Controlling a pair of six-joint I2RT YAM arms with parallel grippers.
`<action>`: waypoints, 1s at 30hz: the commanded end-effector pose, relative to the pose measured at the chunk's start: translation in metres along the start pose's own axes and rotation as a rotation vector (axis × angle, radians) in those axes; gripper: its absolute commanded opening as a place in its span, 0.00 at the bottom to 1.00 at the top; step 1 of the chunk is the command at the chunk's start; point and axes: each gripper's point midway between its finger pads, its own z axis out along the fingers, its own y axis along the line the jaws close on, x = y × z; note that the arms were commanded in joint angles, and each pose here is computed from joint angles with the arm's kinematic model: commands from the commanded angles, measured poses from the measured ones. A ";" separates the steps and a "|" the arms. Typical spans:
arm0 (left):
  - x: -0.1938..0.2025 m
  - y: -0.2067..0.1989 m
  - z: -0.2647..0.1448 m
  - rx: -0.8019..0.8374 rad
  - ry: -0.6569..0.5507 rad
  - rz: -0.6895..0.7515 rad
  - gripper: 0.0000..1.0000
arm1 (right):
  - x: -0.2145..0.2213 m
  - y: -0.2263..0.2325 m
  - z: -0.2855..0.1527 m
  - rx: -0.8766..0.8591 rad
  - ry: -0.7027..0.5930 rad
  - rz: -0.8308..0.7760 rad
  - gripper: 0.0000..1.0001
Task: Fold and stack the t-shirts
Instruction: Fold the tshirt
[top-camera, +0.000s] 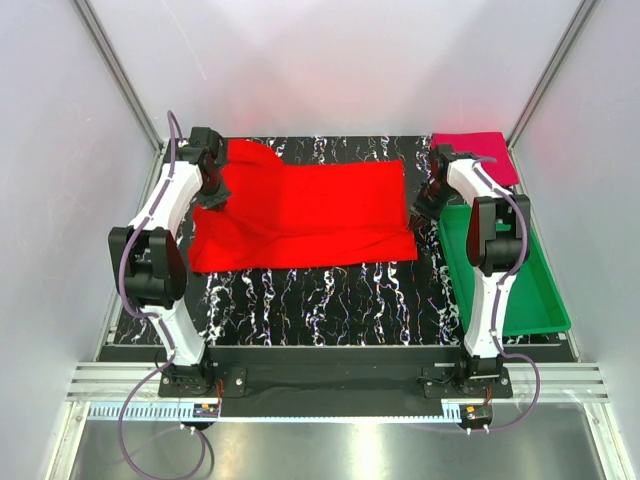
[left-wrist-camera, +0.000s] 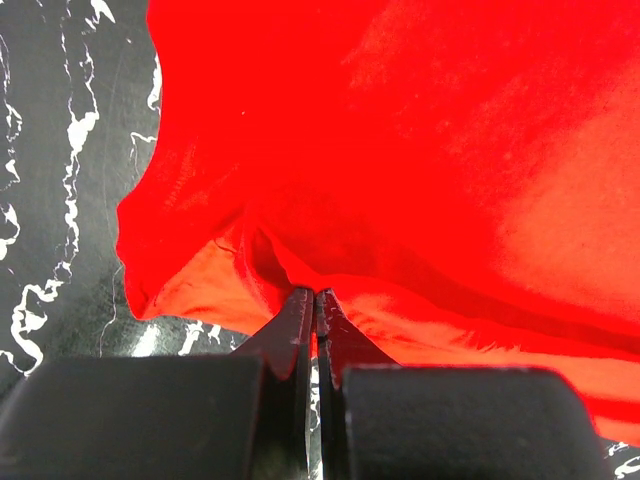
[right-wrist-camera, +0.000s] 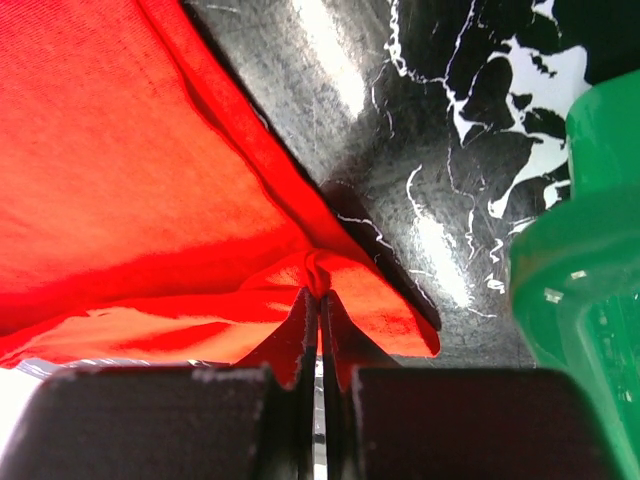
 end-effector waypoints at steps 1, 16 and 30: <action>-0.025 -0.002 -0.006 0.005 -0.076 -0.009 0.00 | -0.008 0.004 -0.005 -0.022 -0.003 -0.004 0.00; -0.020 0.012 0.007 -0.032 -0.046 -0.034 0.00 | -0.019 0.010 0.002 -0.043 0.002 0.000 0.00; -0.020 0.016 0.021 -0.057 -0.042 -0.027 0.00 | -0.037 0.030 -0.026 -0.131 -0.059 -0.090 0.51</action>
